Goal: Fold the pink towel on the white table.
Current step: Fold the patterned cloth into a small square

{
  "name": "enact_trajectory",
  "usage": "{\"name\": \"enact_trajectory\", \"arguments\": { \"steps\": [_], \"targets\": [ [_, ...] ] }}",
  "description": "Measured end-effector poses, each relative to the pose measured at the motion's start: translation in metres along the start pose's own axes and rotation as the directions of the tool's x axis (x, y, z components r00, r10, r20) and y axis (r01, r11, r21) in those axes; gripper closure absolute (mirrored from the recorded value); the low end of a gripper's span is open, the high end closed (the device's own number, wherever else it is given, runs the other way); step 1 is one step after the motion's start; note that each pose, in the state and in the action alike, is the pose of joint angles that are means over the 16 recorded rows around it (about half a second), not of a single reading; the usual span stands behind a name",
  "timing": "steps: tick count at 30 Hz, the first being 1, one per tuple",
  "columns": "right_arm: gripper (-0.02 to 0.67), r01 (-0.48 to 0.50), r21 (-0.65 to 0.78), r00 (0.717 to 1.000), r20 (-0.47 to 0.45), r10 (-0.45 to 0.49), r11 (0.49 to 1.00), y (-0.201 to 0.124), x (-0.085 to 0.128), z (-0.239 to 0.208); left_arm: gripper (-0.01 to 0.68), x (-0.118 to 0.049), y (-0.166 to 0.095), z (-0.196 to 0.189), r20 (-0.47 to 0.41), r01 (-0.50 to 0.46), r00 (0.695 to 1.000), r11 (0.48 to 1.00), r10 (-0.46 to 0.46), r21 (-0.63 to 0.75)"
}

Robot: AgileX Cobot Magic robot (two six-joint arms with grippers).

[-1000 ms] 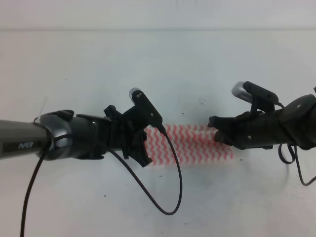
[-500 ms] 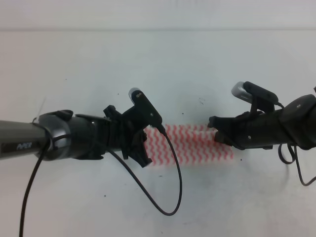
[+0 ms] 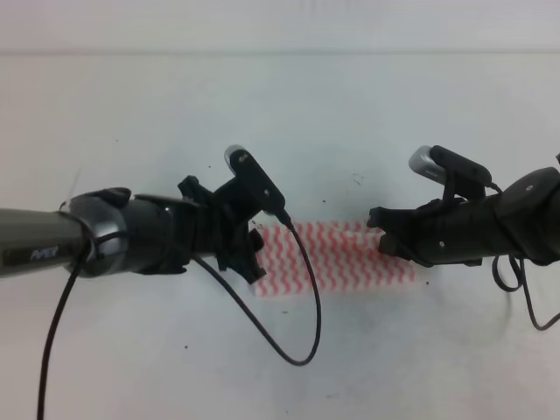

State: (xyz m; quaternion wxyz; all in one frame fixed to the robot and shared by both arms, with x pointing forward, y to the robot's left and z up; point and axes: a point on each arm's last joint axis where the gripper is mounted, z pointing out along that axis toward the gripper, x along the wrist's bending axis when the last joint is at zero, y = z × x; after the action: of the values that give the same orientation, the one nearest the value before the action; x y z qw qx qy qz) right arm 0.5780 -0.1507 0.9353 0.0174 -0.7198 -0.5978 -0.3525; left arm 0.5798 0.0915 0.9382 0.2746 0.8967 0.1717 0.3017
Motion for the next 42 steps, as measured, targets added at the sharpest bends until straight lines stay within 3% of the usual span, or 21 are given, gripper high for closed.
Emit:
{"name": "enact_trajectory", "arguments": {
  "steps": [4, 9, 16, 24, 30, 42],
  "targets": [
    [0.666, 0.0, 0.001, 1.0, 0.0, 0.0, 1.0, 0.0, 0.0, 0.0, 0.355, 0.008, 0.006, -0.003, -0.036, 0.033, 0.999, 0.999, -0.033, -0.009],
    [0.666, 0.0, 0.002, 1.0, -0.001, 0.0, 1.0, 0.0, 0.0, 0.0, 0.416, 0.011, 0.016, -0.006, -0.026, 0.08, 0.996, 0.995, -0.082, -0.056],
    [0.666, 0.0, 0.003, 1.0, -0.002, 0.0, 1.0, 0.0, 0.0, 0.0, 0.541, -0.005, 0.031, -0.01, 0.145, 0.127, 0.984, 0.975, -0.101, -0.183],
    [0.666, -0.002, 0.003, 1.0, -0.003, 0.002, 1.0, 0.0, 0.0, 0.0, 0.644, -0.032, 0.037, -0.005, 0.358, 0.148, 0.933, 0.948, -0.039, -0.283],
    [0.666, -0.003, 0.002, 1.0, -0.004, 0.003, 1.0, 0.0, 0.001, -0.001, 0.667, -0.041, 0.032, 0.006, 0.409, 0.15, 0.912, 0.947, -0.021, -0.284],
    [0.666, -0.004, 0.001, 1.0, -0.004, 0.004, 1.0, 0.0, 0.001, -0.001, 0.677, -0.042, 0.032, 0.031, 0.411, 0.145, 0.912, 0.95, -0.02, -0.276]
  ]
}}
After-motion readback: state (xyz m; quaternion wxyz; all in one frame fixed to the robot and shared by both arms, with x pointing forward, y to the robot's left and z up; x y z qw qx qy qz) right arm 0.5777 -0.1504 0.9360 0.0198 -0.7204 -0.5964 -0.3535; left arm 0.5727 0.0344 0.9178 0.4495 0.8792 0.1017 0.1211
